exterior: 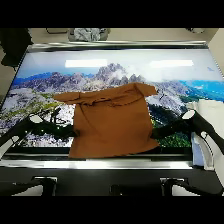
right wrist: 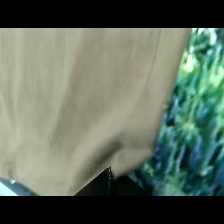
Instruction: Fold the shirts.
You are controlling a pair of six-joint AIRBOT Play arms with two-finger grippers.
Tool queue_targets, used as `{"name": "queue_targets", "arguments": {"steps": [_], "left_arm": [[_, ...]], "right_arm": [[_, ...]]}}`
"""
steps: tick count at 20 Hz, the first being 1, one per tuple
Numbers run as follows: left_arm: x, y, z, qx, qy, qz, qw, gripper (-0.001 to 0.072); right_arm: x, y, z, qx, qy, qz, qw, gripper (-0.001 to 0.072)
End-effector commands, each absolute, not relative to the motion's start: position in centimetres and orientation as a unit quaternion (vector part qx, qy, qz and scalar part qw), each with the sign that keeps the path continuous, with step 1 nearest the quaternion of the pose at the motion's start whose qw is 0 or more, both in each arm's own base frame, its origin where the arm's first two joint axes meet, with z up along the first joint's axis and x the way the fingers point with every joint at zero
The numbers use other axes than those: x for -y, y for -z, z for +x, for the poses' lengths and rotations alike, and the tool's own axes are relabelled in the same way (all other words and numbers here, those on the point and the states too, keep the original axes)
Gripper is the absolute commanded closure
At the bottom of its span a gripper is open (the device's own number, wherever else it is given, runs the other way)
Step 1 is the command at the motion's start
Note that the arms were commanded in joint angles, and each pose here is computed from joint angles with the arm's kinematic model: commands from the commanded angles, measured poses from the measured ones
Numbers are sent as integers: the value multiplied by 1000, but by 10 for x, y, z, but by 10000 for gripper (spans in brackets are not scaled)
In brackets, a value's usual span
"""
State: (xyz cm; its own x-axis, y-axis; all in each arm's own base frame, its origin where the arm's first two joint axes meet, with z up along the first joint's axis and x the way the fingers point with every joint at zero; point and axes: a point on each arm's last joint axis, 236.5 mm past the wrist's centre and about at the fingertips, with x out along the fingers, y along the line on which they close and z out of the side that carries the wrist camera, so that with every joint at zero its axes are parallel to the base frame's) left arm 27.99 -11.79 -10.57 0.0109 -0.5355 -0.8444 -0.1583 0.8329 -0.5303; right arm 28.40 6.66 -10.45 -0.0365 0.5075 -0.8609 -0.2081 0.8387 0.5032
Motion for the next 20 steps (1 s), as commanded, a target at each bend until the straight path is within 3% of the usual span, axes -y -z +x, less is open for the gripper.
{"name": "queue_targets", "arguments": {"steps": [1, 5, 7, 9, 11, 15, 16, 17, 18, 20], "left_arm": [[121, 102, 276, -690, 158, -241, 664, 679], [177, 80, 255, -697, 239, -250, 628, 680], [238, 59, 247, -675, 298, -276, 615, 680], [301, 47, 237, -651, 329, -295, 618, 680], [351, 47, 222, -630, 336, -301, 632, 679], [407, 64, 200, -617, 298, -343, 643, 673], [411, 64, 199, -618, 302, -340, 642, 574], [413, 59, 200, -615, 313, -337, 640, 314], [411, 51, 205, -612, 331, -336, 635, 209], [390, 28, 220, -605, 383, -315, 623, 208]], "right_arm": [[-49, 91, 317, -644, -243, 76, 722, 679], [13, 19, 427, -530, -140, -18, 836, 679], [34, -35, 483, -432, -86, -27, 898, 679], [47, -65, 512, -368, -45, -10, 929, 679], [52, -63, 520, -358, -27, 13, 933, 679], [30, 8, 485, -485, -66, 56, 870, 678], [25, 19, 475, -510, -75, 60, 855, 678], [24, 21, 470, -519, -79, 60, 849, 675], [24, 18, 472, -514, -78, 60, 852, 602], [30, -4, 477, -497, -76, 35, 863, 250]]}}
